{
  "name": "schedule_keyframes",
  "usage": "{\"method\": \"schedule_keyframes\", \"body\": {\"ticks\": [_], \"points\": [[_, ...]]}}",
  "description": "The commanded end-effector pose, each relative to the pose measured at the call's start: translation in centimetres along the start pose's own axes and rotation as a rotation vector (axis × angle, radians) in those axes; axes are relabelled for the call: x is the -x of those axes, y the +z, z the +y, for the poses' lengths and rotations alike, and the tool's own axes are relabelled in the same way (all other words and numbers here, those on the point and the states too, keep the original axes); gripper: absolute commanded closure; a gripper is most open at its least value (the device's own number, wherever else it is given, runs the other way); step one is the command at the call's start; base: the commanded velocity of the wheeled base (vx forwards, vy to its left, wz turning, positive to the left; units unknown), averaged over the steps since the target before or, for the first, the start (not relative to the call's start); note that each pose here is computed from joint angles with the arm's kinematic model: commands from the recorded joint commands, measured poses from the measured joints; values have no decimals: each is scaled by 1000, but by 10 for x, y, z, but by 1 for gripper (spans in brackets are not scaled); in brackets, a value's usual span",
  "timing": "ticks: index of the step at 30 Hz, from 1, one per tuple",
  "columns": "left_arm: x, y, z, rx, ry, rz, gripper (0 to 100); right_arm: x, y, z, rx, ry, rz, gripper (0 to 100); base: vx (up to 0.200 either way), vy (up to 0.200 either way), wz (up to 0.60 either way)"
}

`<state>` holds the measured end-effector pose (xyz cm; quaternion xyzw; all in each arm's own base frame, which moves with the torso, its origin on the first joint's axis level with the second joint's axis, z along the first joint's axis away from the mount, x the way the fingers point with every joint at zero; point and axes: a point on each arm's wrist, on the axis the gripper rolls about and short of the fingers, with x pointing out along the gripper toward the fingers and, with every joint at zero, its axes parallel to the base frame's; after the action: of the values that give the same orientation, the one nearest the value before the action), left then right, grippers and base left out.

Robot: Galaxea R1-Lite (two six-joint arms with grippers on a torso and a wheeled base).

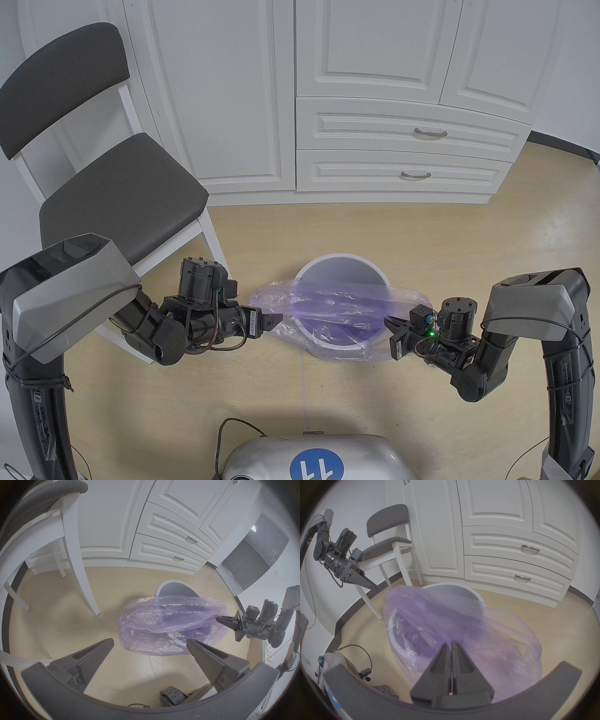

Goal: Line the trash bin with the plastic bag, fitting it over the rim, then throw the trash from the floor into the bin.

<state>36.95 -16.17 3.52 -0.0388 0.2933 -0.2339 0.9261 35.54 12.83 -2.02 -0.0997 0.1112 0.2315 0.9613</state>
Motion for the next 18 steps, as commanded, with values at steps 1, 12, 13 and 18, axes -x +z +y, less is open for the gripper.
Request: {"method": "schedule_keyframes", "body": {"ticks": [1, 12, 13, 18], "points": [[3, 3, -1, -1, -2, -11, 0, -5, 1, -3, -5, -15, -15, 100, 0, 0, 0], [5, 9, -2, 0, 1, -31, 0, -65, 37, -1, -303, -201, -251, 100, 0, 0, 0], [5, 9, -2, 0, 1, -31, 0, -65, 37, -1, -303, -201, -251, 100, 0, 0, 0], [6, 12, -3, 0, -2, -60, 0, -116, 49, -11, -520, -342, -261, 100, 0, 0, 0]]}}
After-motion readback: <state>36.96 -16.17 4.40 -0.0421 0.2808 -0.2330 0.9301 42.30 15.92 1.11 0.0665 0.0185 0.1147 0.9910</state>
